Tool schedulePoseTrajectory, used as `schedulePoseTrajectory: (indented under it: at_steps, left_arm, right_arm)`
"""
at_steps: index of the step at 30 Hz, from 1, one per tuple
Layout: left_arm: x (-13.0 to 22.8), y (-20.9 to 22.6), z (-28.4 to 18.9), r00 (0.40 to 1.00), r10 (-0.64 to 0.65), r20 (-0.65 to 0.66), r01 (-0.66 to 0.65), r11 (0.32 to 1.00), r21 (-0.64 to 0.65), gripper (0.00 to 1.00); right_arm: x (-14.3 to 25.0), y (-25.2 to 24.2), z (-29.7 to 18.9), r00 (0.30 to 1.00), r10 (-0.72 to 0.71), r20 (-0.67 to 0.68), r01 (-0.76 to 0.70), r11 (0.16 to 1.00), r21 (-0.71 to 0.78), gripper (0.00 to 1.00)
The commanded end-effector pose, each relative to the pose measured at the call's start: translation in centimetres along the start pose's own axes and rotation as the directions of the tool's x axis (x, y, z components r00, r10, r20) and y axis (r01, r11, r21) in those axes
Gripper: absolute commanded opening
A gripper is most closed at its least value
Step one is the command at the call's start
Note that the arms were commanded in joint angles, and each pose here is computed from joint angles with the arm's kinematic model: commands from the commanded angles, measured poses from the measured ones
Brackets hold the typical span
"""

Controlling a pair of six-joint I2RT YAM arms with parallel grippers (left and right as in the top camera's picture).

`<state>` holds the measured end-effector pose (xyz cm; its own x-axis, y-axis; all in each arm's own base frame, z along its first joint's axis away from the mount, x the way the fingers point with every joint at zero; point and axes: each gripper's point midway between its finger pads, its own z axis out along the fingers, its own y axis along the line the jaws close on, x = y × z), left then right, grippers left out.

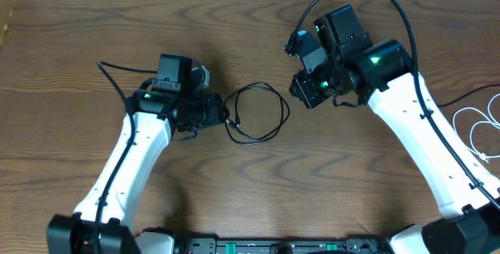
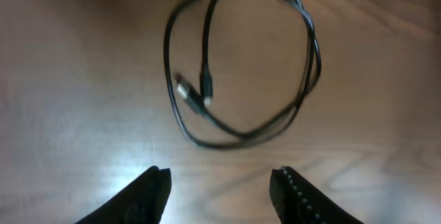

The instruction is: Untangle cables

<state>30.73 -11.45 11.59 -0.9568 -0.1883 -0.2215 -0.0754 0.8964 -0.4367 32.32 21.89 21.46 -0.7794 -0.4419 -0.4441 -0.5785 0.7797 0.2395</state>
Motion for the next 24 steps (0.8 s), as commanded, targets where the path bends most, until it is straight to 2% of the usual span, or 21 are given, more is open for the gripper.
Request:
schedulePoseTrajectory:
  at_steps: [1,4,9,11,15,17,20,24]
  left_arm:
    - [-0.4,1.2,1.8,1.000,-0.002,-0.012,0.001,0.999,-0.044,0.52]
    - [-0.6,1.6,3.1,0.999,-0.009,-0.031,0.008,0.999,-0.051,0.52]
    - [1.0,3.2,6.2,0.988,-0.056,-0.141,0.044,0.995,-0.089,0.51]
    - [2.1,3.3,7.1,0.975,-0.081,-0.205,0.067,0.995,-0.075,0.47]
    - [4.4,2.4,8.1,0.940,-0.111,-0.323,0.111,0.994,-0.017,0.46]
    - [5.2,1.9,8.2,0.937,-0.046,-0.347,0.049,0.999,-0.001,0.46]
    - [5.4,1.6,8.1,0.944,0.016,-0.330,-0.028,0.999,-0.033,0.49]
    - [5.1,0.8,8.0,0.954,0.111,-0.278,-0.141,0.986,-0.089,0.53]
  right_arm:
    - [0.2,-1.7,-0.2,0.998,0.066,-0.007,-0.065,0.993,0.095,0.20]
    - [0.5,-2.0,-0.2,0.996,0.087,-0.017,-0.084,0.990,0.112,0.20]
    - [1.0,-2.0,-0.2,0.994,0.101,-0.035,-0.097,0.989,0.114,0.21]
    - [1.0,-2.0,-0.2,0.994,0.102,-0.036,-0.097,0.989,0.114,0.21]
    - [1.1,-2.8,-0.3,0.991,0.129,-0.031,-0.123,0.979,0.163,0.22]
    - [1.4,-3.8,-0.5,0.984,0.174,-0.024,-0.165,0.961,0.222,0.23]
    - [2.0,-5.8,-1.2,0.960,0.279,0.002,-0.264,0.908,0.324,0.30]
    - [3.1,-8.2,-2.1,0.909,0.414,0.039,-0.395,0.831,0.391,0.31]
